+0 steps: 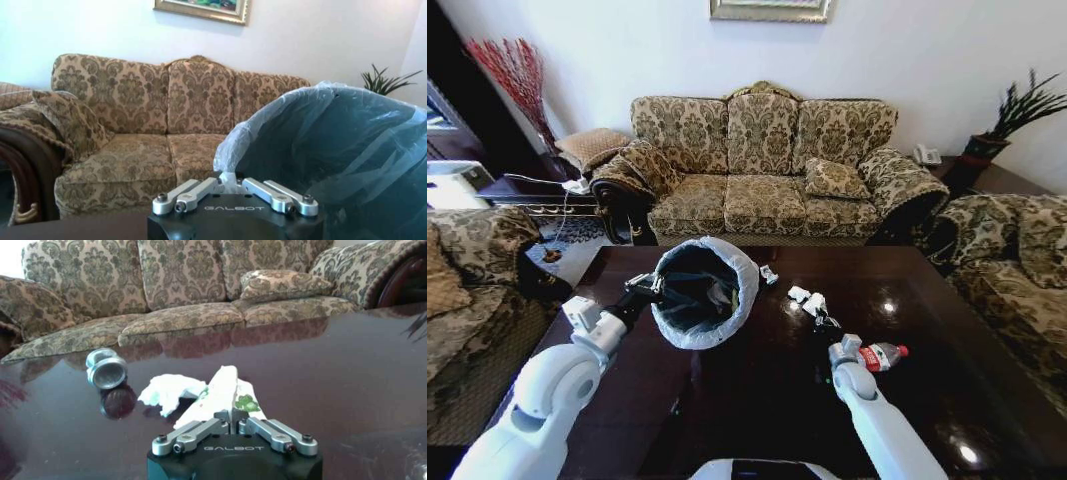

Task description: Move to the front of the table and place the trash on the table into the trash bin.

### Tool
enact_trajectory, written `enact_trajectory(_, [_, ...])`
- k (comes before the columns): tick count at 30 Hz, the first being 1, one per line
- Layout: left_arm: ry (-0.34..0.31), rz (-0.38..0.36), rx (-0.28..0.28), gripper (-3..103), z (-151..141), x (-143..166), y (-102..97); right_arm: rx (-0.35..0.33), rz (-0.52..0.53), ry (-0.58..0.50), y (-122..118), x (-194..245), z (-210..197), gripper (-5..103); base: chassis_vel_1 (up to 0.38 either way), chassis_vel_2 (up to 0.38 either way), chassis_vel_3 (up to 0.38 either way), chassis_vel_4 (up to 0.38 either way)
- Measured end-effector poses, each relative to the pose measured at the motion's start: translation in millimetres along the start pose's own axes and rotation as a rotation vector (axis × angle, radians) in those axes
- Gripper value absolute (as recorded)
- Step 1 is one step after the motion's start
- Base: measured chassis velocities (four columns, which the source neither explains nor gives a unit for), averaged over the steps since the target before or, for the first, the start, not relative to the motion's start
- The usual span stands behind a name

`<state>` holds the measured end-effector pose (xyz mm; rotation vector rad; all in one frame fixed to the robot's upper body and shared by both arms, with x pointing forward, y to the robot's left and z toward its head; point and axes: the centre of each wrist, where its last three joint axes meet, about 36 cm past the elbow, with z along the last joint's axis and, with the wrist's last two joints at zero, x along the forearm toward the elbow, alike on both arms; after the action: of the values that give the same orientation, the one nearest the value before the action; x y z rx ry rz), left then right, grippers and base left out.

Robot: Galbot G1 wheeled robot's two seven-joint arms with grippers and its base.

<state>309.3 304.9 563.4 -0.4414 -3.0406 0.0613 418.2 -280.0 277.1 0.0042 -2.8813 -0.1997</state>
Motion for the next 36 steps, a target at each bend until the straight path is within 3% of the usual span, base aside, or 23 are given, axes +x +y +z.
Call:
enact_trajectory(8, [0.001, 0.001, 0.003, 2, 1, 0, -0.4, 0.005, -0.001, -0.064, -3, -4, -28, 0, 0.000, 0.000, 0.000, 0.000])
enact_trajectory(12, [0.000, 0.011, 0.002, 2, 0, 1, -2.4, -0.003, -0.036, -0.150, 7, -2, -67, 0, 0.000, 0.000, 0.000, 0.000])
enact_trajectory(15, [0.016, 0.051, -0.013, 2, -3, -3, -3.4, -0.065, -0.191, -0.258, 47, 18, -160, 0, 0.000, 0.000, 0.000, 0.000])
enact_trajectory(16, [0.016, 0.051, -0.013, 2, -3, -3, -3.4, -0.065, -0.191, -0.258, 47, 18, -160, 0, 0.000, 0.000, 0.000, 0.000])
enact_trajectory(19, [0.044, 0.074, -0.027, 2, -8, -10, -1.9, -0.083, -0.357, -0.334, 80, 42, -230, 0, 0.000, 0.000, 0.000, 0.000])
enact_trajectory(20, [0.044, 0.074, -0.027, 2, -8, -10, -1.9, -0.083, -0.357, -0.334, 80, 42, -230, 0, 0.000, 0.000, 0.000, 0.000])
enact_trajectory(23, [0.095, 0.087, -0.047, 2, -14, -14, -0.8, -0.085, -0.525, -0.382, 107, 72, -283, 0, 0.000, 0.000, 0.000, 0.000])
enact_trajectory(25, [0.116, 0.089, -0.054, 2, -16, -16, -0.3, -0.083, -0.567, -0.392, 113, 80, -294, 0, 0.000, 0.000, 0.000, 0.000])
enact_trajectory(28, [0.191, 0.087, -0.074, 2, -31, -26, 6.8, -0.070, -0.750, -0.392, 136, 120, -323, 0, 0.000, 0.000, 0.000, 0.000])
enact_trajectory(29, [0.191, 0.087, -0.074, 2, -31, -26, 6.8, -0.070, -0.750, -0.392, 136, 120, -323, 0, 0.000, 0.000, 0.000, 0.000])
enact_trajectory(32, [0.244, 0.078, -0.114, 2, -48, -36, 13.9, -0.026, -0.881, -0.331, 153, 147, -321, 0, 0.000, 0.000, 0.000, 0.000])
enact_trajectory(36, [0.245, 0.071, -0.130, 2, -57, -38, 15.8, 0.041, -0.934, -0.283, 159, 152, -307, 0, 0.000, 0.000, 0.000, 0.000])
